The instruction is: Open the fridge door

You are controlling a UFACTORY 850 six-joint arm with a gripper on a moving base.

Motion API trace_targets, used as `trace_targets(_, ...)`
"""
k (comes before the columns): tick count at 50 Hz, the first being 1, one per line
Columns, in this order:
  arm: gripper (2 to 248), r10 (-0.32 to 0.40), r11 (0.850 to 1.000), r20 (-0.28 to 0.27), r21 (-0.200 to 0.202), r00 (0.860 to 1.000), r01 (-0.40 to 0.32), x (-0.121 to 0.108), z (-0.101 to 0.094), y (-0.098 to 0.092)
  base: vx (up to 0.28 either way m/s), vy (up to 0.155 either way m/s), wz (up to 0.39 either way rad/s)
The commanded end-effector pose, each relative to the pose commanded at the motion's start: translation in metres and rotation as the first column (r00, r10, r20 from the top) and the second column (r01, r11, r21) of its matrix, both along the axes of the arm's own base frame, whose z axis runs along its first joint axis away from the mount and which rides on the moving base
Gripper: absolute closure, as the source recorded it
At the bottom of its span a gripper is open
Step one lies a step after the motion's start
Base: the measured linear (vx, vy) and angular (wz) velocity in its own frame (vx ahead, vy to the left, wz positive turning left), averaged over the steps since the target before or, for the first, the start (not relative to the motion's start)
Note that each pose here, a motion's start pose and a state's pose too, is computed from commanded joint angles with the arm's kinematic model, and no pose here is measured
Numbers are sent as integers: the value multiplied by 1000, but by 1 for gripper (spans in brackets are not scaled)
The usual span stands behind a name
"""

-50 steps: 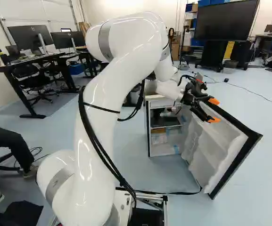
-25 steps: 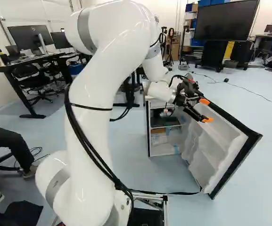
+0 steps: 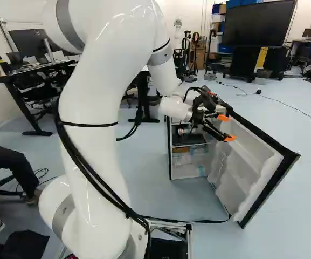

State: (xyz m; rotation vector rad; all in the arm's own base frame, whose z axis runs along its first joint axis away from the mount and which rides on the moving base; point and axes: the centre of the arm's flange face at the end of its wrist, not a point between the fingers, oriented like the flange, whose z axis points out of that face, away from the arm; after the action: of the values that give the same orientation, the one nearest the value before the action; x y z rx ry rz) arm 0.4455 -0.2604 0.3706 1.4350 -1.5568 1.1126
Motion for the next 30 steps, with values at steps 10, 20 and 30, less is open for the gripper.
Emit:
trace_targets(10, 3, 49, 999, -16, 7, 999, -49, -11, 1, 14, 0, 0, 0)
trace_targets(20, 3, 58, 998, -18, 8, 998, -58, -12, 1, 16, 0, 0, 0)
trace_targets(30, 3, 65, 998, -18, 6, 998, -65, -12, 1, 17, 0, 0, 0)
